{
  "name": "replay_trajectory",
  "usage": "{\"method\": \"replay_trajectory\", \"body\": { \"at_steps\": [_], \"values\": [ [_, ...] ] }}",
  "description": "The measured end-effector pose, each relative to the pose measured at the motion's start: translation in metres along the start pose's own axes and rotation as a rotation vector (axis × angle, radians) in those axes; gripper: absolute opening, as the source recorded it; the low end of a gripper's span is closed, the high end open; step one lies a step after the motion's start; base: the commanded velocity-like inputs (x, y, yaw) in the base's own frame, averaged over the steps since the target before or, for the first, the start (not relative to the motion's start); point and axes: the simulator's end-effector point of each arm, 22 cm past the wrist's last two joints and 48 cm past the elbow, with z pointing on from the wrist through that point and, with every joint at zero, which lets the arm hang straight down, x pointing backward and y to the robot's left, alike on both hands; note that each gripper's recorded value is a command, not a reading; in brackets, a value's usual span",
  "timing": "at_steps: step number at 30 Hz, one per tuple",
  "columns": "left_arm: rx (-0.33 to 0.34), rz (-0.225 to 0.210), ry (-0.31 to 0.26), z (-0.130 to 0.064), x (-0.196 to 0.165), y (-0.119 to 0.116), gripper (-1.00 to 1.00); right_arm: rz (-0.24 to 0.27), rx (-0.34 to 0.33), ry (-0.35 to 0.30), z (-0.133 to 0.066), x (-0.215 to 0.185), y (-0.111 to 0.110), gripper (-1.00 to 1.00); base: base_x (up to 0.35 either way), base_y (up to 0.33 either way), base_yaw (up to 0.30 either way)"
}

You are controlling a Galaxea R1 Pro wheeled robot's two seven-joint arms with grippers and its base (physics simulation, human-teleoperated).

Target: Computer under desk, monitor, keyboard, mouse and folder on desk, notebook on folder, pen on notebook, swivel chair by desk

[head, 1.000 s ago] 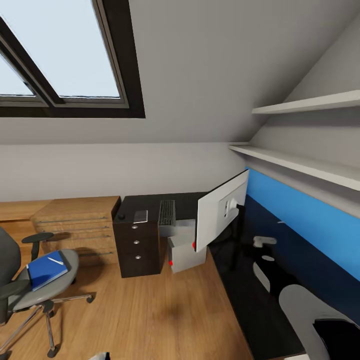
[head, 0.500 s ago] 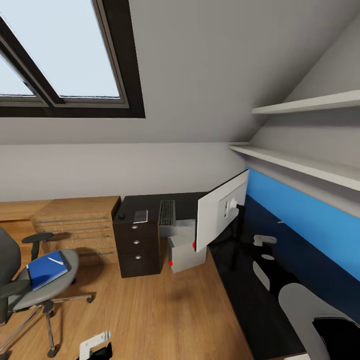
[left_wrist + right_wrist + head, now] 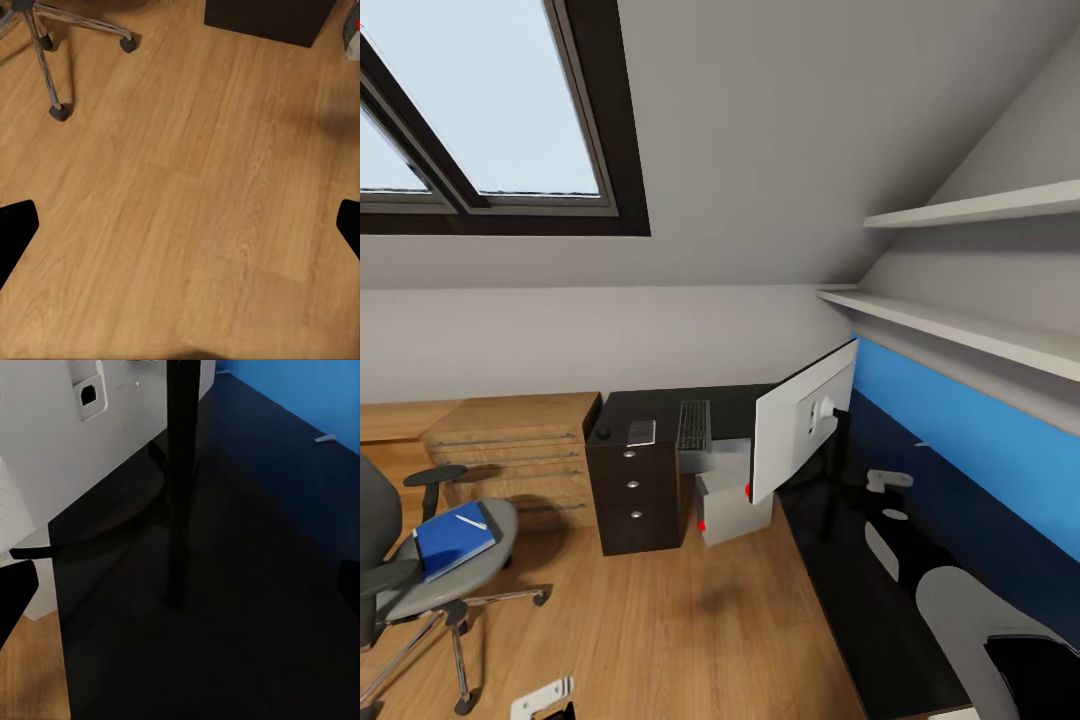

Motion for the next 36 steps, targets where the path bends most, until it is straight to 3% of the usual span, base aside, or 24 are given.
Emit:
{"method": "replay_trajectory", "body": {
  "at_steps": [4,11,19,24,36],
  "values": [
    [-0.015,-0.017,-0.037,0.001,-0.003,0.006,1.0,0.0,0.001,-0.003,0.0,-0.001,-0.001,1.0,0.0,0.0,0.0],
    [-0.019,-0.021,-0.049,0.001,-0.003,0.008,1.0,-0.004,0.001,0.001,0.0,0.001,-0.002,1.0,0.024,0.0,0.0],
    [-0.018,-0.023,-0.054,0.001,-0.004,0.008,1.0,-0.014,0.004,0.024,0.0,0.013,-0.004,1.0,0.249,0.0,0.0],
    [-0.018,-0.04,-0.09,0.0,-0.011,0.008,1.0,-0.017,0.008,0.035,-0.001,0.019,-0.006,1.0,0.313,0.0,0.0],
    [-0.02,-0.057,-0.126,0.0,-0.02,0.01,1.0,-0.029,0.026,0.106,-0.002,0.052,-0.016,1.0,0.1,0.0,0.0]
  ]
}}
